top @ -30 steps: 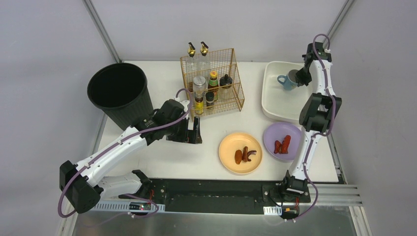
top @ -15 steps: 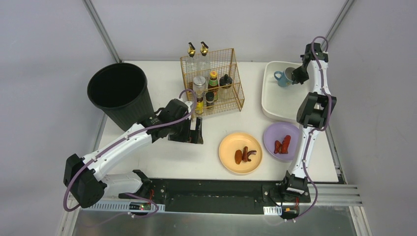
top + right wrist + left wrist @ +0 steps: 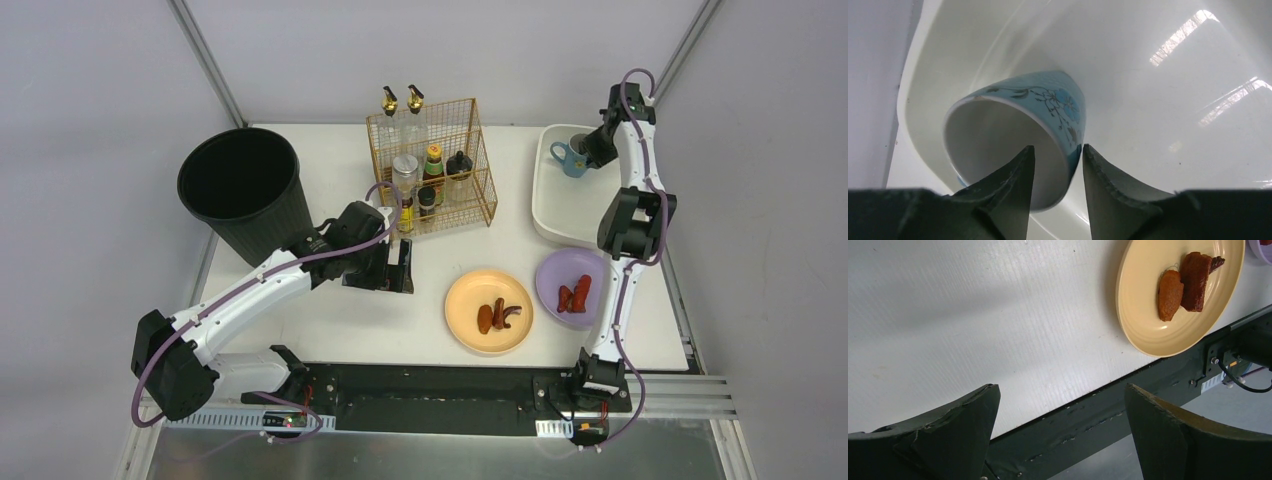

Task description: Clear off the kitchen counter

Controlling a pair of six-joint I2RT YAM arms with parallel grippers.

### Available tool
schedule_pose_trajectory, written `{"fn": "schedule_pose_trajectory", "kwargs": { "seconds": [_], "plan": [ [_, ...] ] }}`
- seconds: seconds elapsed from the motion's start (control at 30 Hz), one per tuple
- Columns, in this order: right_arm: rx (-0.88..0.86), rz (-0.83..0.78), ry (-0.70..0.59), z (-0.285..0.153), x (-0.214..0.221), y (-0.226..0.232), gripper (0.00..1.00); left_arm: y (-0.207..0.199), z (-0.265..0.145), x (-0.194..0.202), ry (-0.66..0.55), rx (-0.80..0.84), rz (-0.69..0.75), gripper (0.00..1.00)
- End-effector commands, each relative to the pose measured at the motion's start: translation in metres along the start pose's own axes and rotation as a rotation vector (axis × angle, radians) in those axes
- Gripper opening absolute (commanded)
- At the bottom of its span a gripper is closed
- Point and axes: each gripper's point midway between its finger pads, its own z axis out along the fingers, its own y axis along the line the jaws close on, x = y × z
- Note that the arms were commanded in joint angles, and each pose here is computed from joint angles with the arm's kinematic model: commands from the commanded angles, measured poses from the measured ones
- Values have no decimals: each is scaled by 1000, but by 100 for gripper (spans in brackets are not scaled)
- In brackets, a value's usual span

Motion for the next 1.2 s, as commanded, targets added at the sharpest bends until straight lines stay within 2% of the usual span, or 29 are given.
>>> {"fn": "schedule_pose_trajectory", "kwargs": {
  "seconds": [0.0, 0.1, 0.23, 0.57, 0.7, 0.9, 1.17],
  "plan": [
    [-95, 16, -50, -23, -15, 25, 46, -9, -6, -2, -19, 36, 2, 100],
    [-146, 18, -72, -36, -19, 34, 55, -9, -7, -2, -23, 39, 1, 100],
    [-195, 17, -108, -69, -30, 42, 63, -8, -6, -1, -16, 37, -2, 100],
    [-271, -30, -182, -165, -16, 7, 68, -15, 1, 0, 7, 61, -14, 99],
    [-290, -46, -198, -197, 6, -21, 69, -20, 12, 5, 55, 67, -10, 100],
    [-384, -79, -183, -237, 48, -39, 69, -39, 30, 11, 85, 67, -3, 99],
    [-489, -173, -125, -273, 126, -52, 69, -49, 61, 18, 112, 38, -131, 100]
  ]
}}
